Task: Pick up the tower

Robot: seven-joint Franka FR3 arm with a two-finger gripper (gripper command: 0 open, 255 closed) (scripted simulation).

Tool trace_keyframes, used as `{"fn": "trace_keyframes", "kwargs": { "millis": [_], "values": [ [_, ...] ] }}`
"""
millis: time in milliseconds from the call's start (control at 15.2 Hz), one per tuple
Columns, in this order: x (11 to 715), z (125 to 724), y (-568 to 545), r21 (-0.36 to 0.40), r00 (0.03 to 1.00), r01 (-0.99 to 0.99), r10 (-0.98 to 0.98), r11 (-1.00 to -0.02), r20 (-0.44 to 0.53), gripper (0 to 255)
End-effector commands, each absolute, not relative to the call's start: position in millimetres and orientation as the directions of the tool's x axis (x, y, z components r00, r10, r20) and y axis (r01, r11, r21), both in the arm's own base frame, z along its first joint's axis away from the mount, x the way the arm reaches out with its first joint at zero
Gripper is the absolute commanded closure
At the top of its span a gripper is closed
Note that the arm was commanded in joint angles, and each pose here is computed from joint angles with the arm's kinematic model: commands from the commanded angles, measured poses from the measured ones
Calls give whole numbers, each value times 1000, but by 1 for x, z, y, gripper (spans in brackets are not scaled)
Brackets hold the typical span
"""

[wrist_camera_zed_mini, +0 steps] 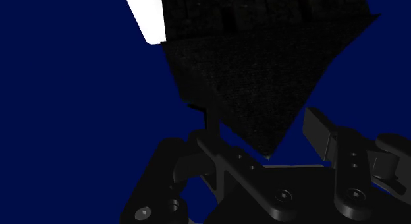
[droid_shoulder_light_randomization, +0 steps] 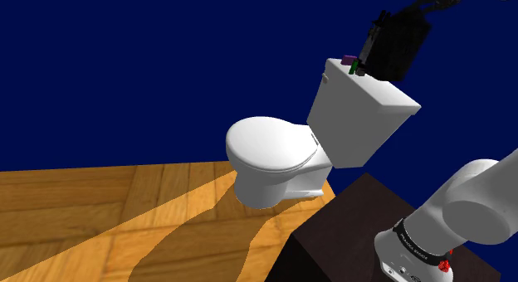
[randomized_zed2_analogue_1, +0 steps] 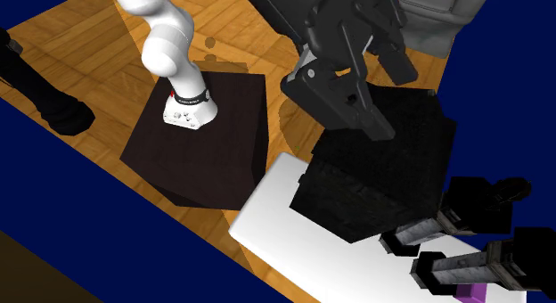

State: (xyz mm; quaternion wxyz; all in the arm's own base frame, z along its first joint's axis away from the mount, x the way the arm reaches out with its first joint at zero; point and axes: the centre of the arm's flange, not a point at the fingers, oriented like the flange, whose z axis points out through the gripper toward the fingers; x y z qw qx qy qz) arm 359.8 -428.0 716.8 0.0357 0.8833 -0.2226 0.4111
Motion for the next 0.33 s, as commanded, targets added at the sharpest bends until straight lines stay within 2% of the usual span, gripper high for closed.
{"fn": "trace_keyframes", "kwargs": {
  "millis": [0,264],
  "values": [
    [359,728,-427,-120,562,-423,-364,-898,743,255],
    [359,739,-427,-120,562,-423,-364,-898,743,255]
  ]
}}
